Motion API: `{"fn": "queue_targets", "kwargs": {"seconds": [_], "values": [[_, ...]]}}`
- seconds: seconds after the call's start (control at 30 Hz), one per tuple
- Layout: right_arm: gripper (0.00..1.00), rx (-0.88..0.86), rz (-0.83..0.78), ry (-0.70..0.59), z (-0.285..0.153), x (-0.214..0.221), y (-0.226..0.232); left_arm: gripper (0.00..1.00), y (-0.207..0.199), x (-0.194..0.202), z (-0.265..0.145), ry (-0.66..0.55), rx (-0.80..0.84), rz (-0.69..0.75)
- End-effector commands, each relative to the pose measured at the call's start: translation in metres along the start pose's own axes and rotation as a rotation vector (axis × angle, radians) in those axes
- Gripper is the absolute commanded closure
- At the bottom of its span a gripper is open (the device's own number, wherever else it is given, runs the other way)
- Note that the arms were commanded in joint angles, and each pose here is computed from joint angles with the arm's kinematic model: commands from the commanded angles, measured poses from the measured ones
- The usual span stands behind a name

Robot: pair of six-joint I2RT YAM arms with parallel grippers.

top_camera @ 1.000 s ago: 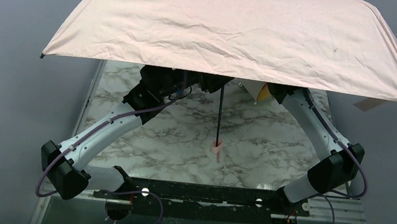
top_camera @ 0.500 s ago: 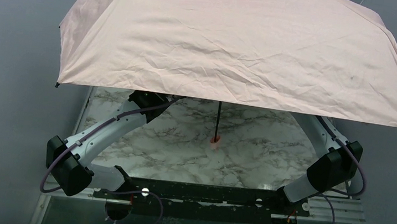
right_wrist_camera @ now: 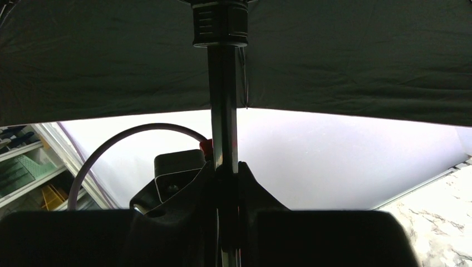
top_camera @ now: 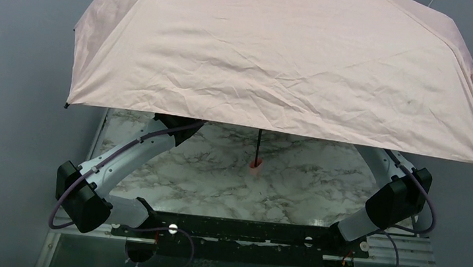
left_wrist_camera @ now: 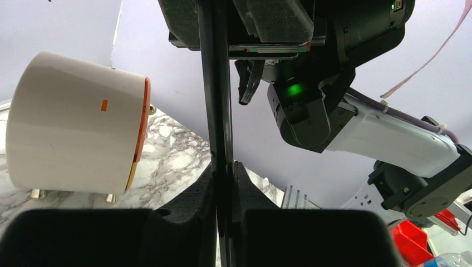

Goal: Put away the umbrella

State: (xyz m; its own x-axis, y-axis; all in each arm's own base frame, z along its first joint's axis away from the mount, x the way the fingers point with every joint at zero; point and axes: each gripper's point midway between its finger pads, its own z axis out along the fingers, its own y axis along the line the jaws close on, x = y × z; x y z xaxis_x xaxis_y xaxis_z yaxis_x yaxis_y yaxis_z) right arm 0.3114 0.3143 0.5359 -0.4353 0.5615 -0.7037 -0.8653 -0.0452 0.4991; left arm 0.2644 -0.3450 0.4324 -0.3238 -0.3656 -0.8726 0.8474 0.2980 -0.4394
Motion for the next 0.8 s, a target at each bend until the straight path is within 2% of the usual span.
{"fn": "queue_targets", "kwargs": {"seconds": [0.0,0.13,0.37,0.5,0.53,0.67,0.77], "values": [[0.99,-0.006,-0.056,0.005,-0.002,-0.001,0.005,1.00,-0.002,-0.017,-0.001,-0.055,-0.007,0.043],[0.98,0.056,-0.108,-0.004,-0.004,-0.005,-0.002,1.00,-0.004,-0.020,-0.001,-0.056,0.008,0.062],[0.98,0.065,-0.131,0.013,-0.004,-0.003,-0.004,1.00,-0.001,-0.020,0.000,-0.053,0.009,0.058],[0.93,0.103,-0.158,0.009,-0.006,-0.005,-0.009,1.00,0.001,-0.028,-0.003,-0.084,-0.028,0.061],[0.90,0.116,-0.169,0.005,-0.006,-0.006,-0.010,1.00,0.001,-0.030,-0.005,-0.090,-0.037,0.066],[0.64,0.162,-0.202,-0.015,-0.010,-0.011,-0.013,1.00,0.003,-0.038,-0.007,-0.115,-0.067,0.074],[0.53,0.193,-0.221,-0.035,-0.012,-0.016,-0.016,1.00,0.003,-0.041,-0.008,-0.125,-0.068,0.081]]}}
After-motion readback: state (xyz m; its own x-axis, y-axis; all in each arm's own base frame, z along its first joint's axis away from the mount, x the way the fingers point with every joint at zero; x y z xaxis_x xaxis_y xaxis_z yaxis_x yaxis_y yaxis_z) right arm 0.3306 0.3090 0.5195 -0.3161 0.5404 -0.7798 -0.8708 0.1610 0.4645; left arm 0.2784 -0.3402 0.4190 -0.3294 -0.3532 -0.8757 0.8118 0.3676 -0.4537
